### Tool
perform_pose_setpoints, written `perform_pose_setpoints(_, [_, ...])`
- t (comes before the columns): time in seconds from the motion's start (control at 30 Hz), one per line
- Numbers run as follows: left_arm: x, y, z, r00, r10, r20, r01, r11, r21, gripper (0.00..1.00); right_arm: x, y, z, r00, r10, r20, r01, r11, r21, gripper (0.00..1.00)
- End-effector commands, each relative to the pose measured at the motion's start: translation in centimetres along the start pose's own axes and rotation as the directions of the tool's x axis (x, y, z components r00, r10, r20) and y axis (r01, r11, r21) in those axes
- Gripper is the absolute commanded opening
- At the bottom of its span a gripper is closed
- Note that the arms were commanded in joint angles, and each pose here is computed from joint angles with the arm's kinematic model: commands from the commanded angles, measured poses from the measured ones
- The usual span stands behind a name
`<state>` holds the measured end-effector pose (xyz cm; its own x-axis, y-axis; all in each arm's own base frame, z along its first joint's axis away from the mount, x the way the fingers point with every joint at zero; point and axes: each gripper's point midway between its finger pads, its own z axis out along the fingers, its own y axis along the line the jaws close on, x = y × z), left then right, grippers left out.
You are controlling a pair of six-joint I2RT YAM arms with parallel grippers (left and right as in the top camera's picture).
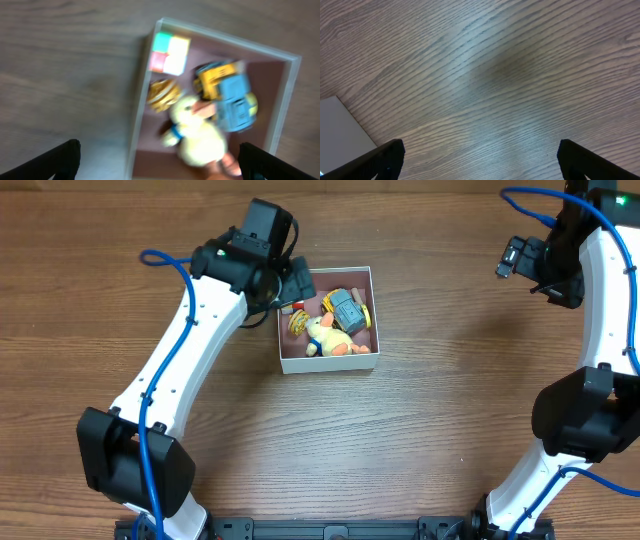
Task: Pack container
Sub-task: 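Carry the rattle into the box and release it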
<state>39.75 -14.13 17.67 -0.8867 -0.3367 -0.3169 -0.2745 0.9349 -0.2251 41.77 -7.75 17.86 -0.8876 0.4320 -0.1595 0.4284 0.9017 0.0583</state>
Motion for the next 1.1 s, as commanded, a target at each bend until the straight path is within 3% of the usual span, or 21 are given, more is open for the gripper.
perform_pose_setpoints(0.0, [-0.3,1.6,-5.0,0.994,0.08,0.076,-0.078,0.996,-0.03,1.0,-0.1,-0.1,-0.3,1.0,0.002,0.012,-0.002,1.0,-0.001,1.0])
perform_pose_setpoints(0.2, [0.4,4.3,-10.1,0.98,0.087,0.178,-0.077,0.995,-0.064,1.0,-0.1,-0.1,-0.3,1.0,0.002,0.012,-0.002,1.0,-0.001,1.0])
perform_pose_setpoints(0.37, [2.7,4.5,-11.3,0.959,0.198,0.202,-0.206,0.978,0.019,1.0,-0.1,0.0,-0.3,1.0,0.001,0.012,-0.001,1.0,-0.001,1.0])
perform_pose_setpoints(0.5, [5.6,4.5,-10.3,0.945,0.265,0.192,-0.288,0.951,0.108,1.0,-0.1,-0.1,-0.3,1.0,0.002,0.012,-0.002,1.0,-0.001,1.0])
perform_pose_setpoints(0.6, [7.1,5.4,-8.4,0.965,0.209,0.159,-0.229,0.966,0.121,1.0,-0.1,0.0,-0.3,1.0,0.001,0.012,-0.001,1.0,-0.001,1.0])
perform_pose_setpoints(0.73, [8.7,6.5,-5.8,0.995,0.077,0.067,-0.083,0.992,0.094,1.0,-0.1,0.0,-0.3,1.0,0.001,0.012,-0.001,1.0,-0.001,1.0])
perform_pose_setpoints(1.07, [10.3,7.9,-2.5,0.99,0.12,-0.067,-0.12,0.993,0.002,1.0,-0.1,0.0,-0.3,1.0,0.001,0.012,-0.001,1.0,-0.001,1.0])
